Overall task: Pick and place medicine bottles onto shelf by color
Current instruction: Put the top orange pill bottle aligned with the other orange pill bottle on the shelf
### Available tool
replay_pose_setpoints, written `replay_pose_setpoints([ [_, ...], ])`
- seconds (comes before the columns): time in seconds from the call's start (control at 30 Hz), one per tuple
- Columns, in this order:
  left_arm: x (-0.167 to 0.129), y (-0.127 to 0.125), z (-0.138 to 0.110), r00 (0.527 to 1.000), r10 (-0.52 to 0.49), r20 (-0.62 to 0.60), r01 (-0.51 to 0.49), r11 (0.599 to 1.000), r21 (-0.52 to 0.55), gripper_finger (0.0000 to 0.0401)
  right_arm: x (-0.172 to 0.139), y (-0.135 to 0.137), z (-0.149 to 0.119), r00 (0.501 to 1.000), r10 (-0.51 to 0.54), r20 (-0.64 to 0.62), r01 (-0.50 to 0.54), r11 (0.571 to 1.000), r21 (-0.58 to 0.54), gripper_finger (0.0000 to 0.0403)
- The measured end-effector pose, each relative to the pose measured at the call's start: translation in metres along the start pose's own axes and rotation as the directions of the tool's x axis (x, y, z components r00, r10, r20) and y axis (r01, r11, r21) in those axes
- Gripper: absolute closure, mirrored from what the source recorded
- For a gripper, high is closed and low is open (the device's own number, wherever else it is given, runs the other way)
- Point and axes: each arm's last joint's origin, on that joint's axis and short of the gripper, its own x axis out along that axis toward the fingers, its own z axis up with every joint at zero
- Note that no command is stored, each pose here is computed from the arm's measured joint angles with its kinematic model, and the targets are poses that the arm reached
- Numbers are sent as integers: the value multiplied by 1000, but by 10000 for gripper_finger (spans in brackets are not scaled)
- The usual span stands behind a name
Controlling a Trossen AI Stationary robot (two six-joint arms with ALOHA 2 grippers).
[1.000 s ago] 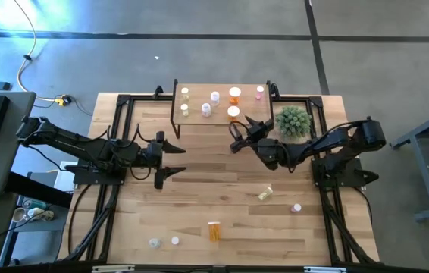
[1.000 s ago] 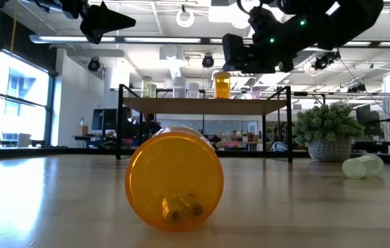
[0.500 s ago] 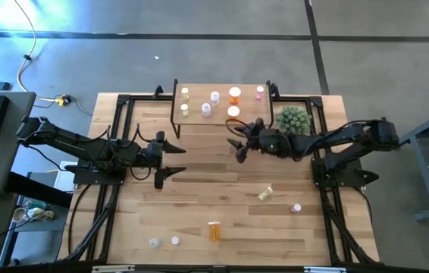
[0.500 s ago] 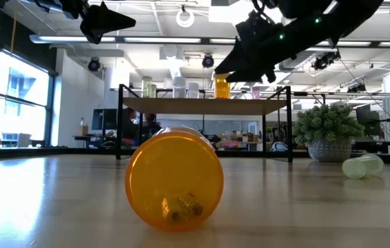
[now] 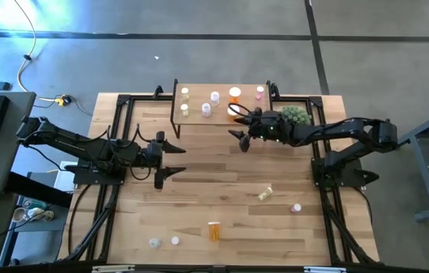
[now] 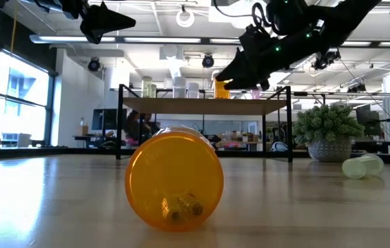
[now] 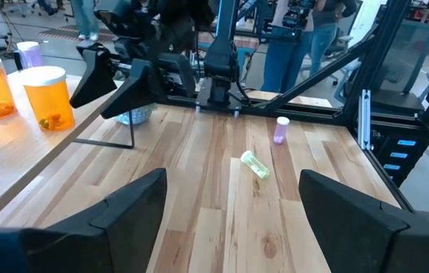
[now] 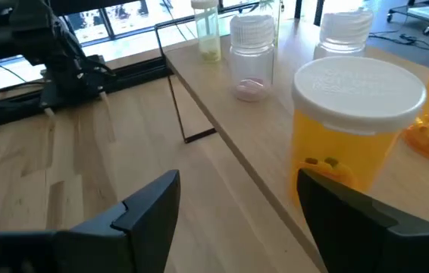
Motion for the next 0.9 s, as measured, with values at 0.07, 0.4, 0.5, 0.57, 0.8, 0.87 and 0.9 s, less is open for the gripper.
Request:
replay_pose_setpoints([
  [0.07,0,0,0,1000,0,0,0,1000,14,110,0,-3,0,1000,23,-3,-23,1000,4,146],
  [0.4,0,0,0,1000,3,0,-3,999,34,110,1,-18,2,999,-54,5,54,998,20,146],
  [0.5,0,0,0,1000,3,0,-3,999,34,110,1,-17,2,999,-33,3,33,999,20,146],
  [0.57,0,0,0,1000,3,0,-3,999,34,110,1,-14,2,1000,14,-2,-13,1000,21,146],
  [0.8,0,0,0,1000,3,0,-3,999,34,110,0,-2,6,994,102,43,-103,994,31,146],
  [0.87,0,0,0,1000,3,1,-3,999,34,110,0,0,7,992,110,55,-111,993,29,146],
  [0.9,0,0,0,1000,3,1,-3,999,34,110,0,1,7,992,110,56,-112,993,32,146],
])
